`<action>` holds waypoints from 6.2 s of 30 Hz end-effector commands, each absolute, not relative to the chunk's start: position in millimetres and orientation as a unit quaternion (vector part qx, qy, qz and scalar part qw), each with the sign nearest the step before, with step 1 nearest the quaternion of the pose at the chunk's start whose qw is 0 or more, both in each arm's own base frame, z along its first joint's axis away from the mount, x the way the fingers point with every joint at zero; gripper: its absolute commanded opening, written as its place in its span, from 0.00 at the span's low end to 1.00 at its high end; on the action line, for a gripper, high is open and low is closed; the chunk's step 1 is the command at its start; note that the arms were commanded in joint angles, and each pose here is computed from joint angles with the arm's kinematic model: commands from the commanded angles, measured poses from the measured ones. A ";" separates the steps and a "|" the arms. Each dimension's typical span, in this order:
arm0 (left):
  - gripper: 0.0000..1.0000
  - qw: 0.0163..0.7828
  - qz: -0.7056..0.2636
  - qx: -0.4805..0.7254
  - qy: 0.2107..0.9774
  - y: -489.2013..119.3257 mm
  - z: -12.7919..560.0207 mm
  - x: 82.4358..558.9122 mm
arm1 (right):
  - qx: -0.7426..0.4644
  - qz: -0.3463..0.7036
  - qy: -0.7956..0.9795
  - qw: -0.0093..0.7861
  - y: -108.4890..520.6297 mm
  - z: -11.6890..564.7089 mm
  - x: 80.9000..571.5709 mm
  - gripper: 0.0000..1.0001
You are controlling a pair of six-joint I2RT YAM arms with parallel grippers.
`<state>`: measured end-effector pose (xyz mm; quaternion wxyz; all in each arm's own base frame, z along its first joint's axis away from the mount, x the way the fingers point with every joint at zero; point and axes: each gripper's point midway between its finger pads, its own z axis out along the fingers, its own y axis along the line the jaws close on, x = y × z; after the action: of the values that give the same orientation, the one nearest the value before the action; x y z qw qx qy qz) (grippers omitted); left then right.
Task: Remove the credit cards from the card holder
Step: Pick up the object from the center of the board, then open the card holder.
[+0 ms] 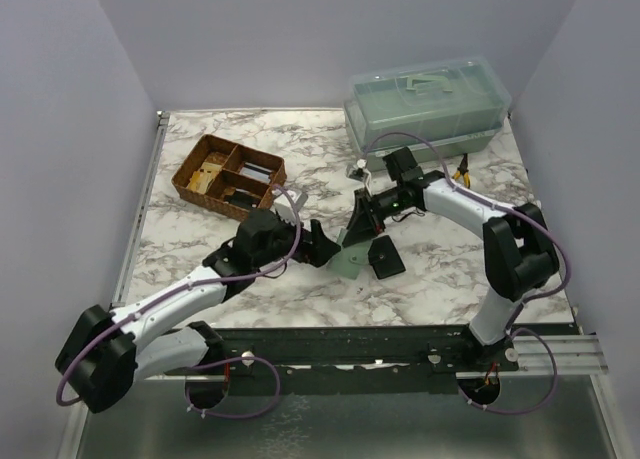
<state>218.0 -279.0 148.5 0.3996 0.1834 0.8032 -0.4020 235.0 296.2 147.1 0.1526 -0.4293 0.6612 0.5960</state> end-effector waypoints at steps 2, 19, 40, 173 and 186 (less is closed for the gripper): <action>0.99 0.503 -0.401 0.044 0.764 -246.1 204.4 241.9 | -0.382 0.556 0.705 0.218 281.2 162.3 261.6 0.00; 0.97 0.460 -0.498 0.164 0.717 -334.7 250.8 204.3 | -0.220 0.498 0.756 0.364 186.3 191.9 292.8 0.00; 0.72 0.469 -0.495 0.280 0.675 -403.8 224.4 224.1 | -0.178 0.547 0.751 0.324 179.9 185.1 293.6 0.00; 0.94 0.667 -0.033 0.393 0.633 -380.0 151.6 260.0 | -0.044 0.525 0.802 0.283 174.3 154.3 317.4 0.02; 0.61 0.674 -0.061 0.373 0.635 -395.0 155.5 263.5 | -0.049 0.525 0.801 0.283 174.5 153.9 317.0 0.02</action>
<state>259.4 -390.7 138.3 0.6548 0.4032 0.6375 -0.0478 316.7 173.4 154.1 0.2818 -0.0481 0.8037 0.5219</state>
